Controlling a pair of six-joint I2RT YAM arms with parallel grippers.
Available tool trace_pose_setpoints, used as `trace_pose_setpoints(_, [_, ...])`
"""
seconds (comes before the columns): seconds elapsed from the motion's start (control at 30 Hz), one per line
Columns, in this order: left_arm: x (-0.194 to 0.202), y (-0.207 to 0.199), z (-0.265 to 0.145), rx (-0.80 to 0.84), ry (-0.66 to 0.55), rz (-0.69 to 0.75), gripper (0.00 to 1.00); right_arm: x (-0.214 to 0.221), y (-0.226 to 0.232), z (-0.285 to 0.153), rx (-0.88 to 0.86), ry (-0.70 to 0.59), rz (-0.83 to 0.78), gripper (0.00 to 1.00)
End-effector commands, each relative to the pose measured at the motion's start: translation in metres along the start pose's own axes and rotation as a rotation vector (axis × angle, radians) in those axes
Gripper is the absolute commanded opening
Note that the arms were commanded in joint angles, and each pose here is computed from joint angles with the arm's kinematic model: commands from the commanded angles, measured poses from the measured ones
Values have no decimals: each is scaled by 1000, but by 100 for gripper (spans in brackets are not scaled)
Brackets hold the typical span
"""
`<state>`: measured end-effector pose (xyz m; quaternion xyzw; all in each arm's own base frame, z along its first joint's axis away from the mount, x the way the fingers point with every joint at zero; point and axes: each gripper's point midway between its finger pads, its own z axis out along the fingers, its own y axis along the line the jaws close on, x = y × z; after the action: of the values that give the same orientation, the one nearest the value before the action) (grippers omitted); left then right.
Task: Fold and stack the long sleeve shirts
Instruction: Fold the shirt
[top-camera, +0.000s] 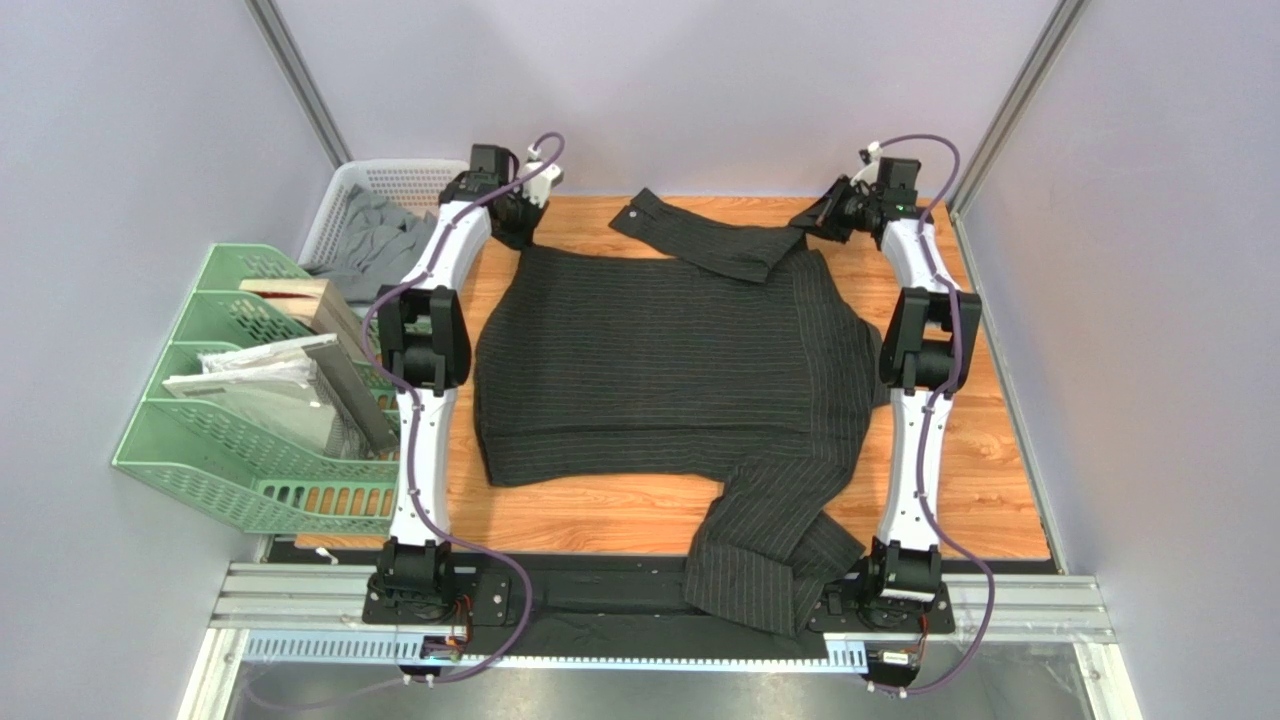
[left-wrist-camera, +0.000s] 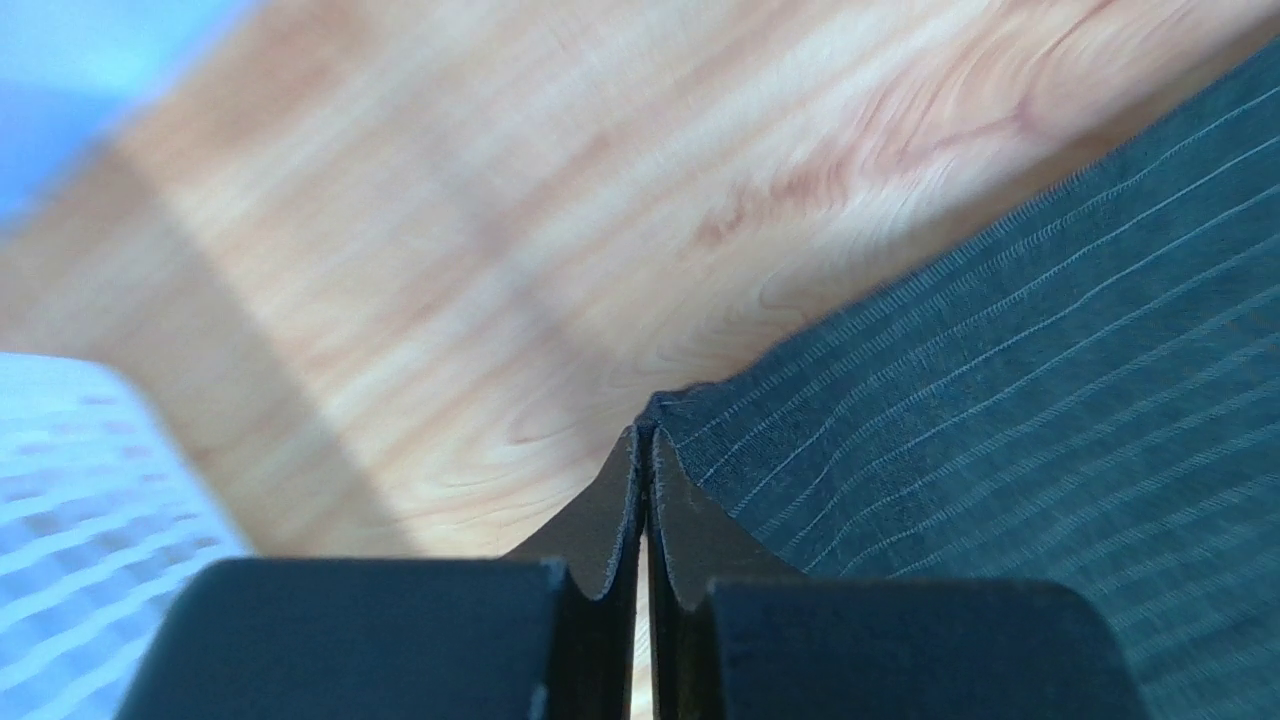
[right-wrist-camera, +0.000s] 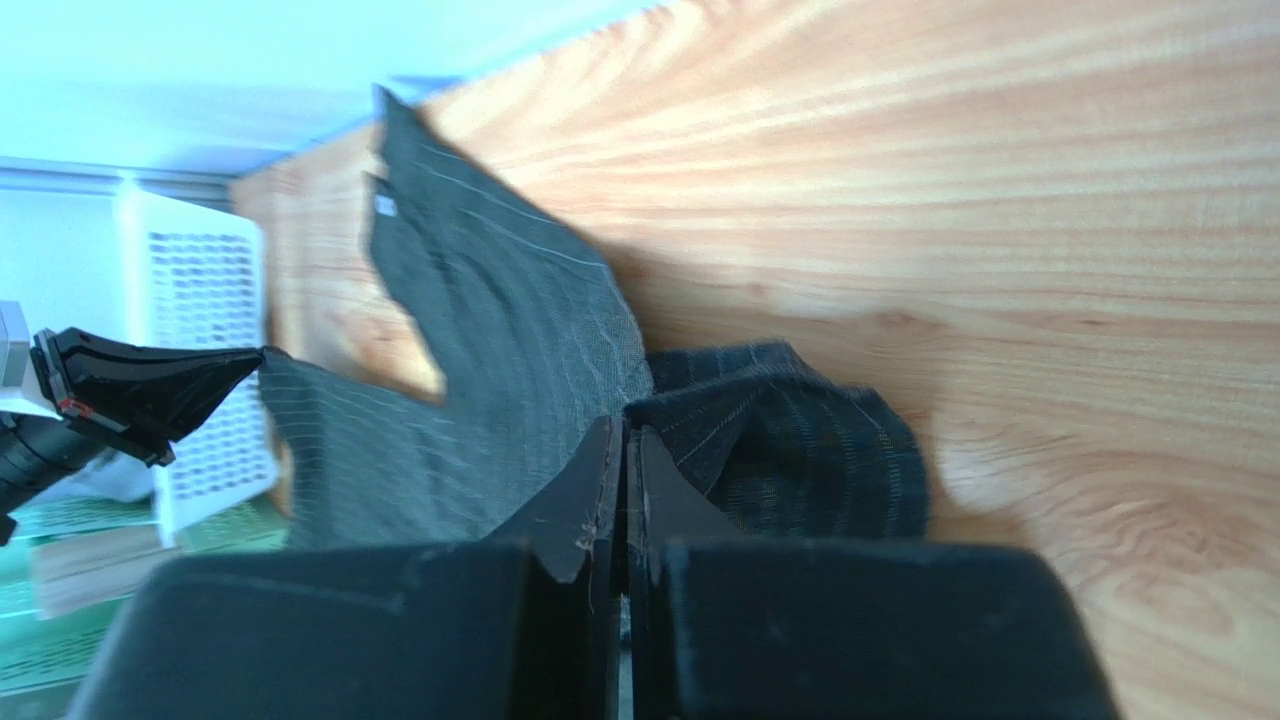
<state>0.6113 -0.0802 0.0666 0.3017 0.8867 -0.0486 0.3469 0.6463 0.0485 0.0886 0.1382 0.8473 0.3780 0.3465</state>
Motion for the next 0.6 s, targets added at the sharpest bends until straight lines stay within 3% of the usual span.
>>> trace_pose_setpoints(0.0, [-76, 18, -73, -50, -226, 99, 0, -50, 86, -56, -132, -109, -65, 0])
trace_pose_setpoints(0.33, [-58, -5, -99, 23, -221, 306, 0, -20, 97, -102, -91, -35, 1, 0])
trace_pose_setpoints(0.57, [-47, -6, -116, 10, -253, 350, 0, 21, 121, -148, -90, 27, 23, 0])
